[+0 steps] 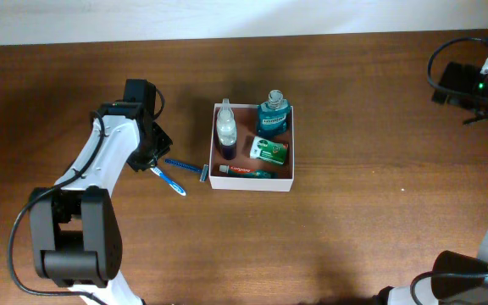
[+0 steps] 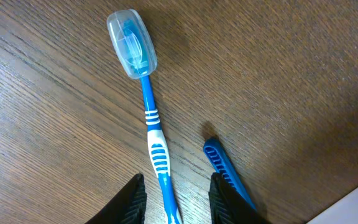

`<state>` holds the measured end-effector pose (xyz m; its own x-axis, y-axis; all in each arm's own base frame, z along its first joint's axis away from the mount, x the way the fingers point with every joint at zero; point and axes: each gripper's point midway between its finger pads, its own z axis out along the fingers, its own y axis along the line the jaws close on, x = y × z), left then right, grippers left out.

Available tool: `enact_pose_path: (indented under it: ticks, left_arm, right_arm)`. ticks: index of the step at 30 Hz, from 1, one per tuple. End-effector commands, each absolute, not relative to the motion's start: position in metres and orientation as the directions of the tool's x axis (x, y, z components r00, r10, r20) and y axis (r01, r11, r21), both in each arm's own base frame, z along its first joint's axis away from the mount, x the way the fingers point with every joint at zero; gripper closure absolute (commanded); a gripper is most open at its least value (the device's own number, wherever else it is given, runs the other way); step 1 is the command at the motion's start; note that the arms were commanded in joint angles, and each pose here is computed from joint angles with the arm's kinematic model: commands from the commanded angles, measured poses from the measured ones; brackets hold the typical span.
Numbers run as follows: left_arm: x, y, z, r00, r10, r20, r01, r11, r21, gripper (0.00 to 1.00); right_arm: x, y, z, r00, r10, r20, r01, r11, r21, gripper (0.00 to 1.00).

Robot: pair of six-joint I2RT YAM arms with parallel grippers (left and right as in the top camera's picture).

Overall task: Pack container
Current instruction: 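Lower the left gripper and close it on the toothbrush handle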

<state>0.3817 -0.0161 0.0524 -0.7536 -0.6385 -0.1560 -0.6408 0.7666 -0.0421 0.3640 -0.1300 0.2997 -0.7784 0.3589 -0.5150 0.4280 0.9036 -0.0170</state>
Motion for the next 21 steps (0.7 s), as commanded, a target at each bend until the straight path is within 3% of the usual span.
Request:
enact_pose_path:
  ticks: [1,5,6,7,21]
  left_arm:
    - [0.378,-0.013,0.043,-0.747,-0.648,-0.147,-0.654,0.756,-0.014,0.65]
    - [0.376,-0.013,0.033,-0.751,-0.648,-0.127,-0.654,0.756,0.005,0.65]
    - [0.375,-0.013,0.031,-0.751,-0.648,-0.123,-0.654,0.756,0.009,0.61]
    - [0.374,-0.013,0.026,-0.753,-0.648,-0.114,-0.654,0.757,0.019,0.51]
    - [0.367,-0.012,0.01,-0.758,-0.648,-0.079,-0.652,0.756,0.054,0.52]
  right_arm:
    - [0.366,-0.131,0.3,-0.771,0.372,-0.517,0.438,0.899,-0.006,0.01]
    - [0.366,-0.131,0.3,-0.771,0.372,-0.517,0.438,0.899,-0.006,0.01]
    - [0.366,-0.131,0.3,-0.771,0.372,-0.517,0.438,0.899,-0.006,0.02]
    - [0.366,-0.131,0.3,-0.771,0.372,-0.517,0.438,0.899,-0.006,0.01]
    - [0.366,-0.131,0.3,-0.771,0.372,-0.517,0.438,0.899,-0.006,0.01]
